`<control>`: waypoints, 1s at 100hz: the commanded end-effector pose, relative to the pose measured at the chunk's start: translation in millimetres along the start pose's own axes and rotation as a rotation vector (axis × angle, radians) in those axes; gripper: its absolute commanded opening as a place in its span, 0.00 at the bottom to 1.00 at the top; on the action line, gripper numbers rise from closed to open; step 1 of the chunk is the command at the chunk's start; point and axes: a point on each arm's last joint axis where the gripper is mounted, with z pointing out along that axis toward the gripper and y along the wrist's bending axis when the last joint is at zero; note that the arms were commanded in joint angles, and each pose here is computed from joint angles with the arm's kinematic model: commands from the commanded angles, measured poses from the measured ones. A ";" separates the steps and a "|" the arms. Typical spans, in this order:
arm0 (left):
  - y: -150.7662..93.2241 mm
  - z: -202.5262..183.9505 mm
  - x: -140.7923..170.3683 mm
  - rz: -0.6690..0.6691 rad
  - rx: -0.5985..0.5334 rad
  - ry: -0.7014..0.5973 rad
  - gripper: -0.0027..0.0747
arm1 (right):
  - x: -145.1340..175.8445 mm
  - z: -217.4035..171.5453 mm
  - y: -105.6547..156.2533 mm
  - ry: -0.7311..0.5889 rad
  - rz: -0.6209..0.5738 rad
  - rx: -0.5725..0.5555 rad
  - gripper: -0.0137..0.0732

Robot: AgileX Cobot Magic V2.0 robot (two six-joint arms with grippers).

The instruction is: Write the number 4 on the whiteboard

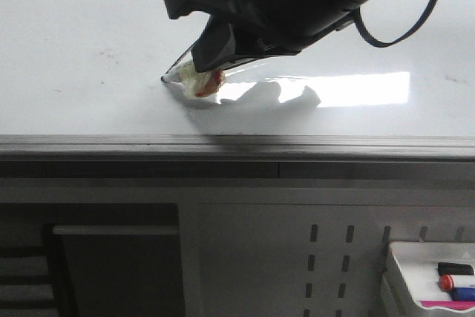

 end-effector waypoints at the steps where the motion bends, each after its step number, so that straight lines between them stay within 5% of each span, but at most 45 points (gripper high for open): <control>1: 1.0 -1.8 -13.8 -0.024 -0.014 -0.091 0.01 | -12.0 -6.2 -10.9 -0.062 0.015 0.045 0.09; 31: 1.1 -1.8 -13.9 -0.023 -0.015 -0.092 0.01 | -18.1 -33.5 -35.7 -0.100 0.057 0.100 0.09; 75: 1.5 -1.8 -14.0 -0.013 -0.020 -0.093 0.01 | 20.9 -96.2 -82.2 -0.094 0.174 0.268 0.09; 100: 1.8 -2.0 -15.3 -0.013 -0.024 -0.108 0.01 | 19.4 -102.3 -83.9 -0.094 0.190 0.263 0.09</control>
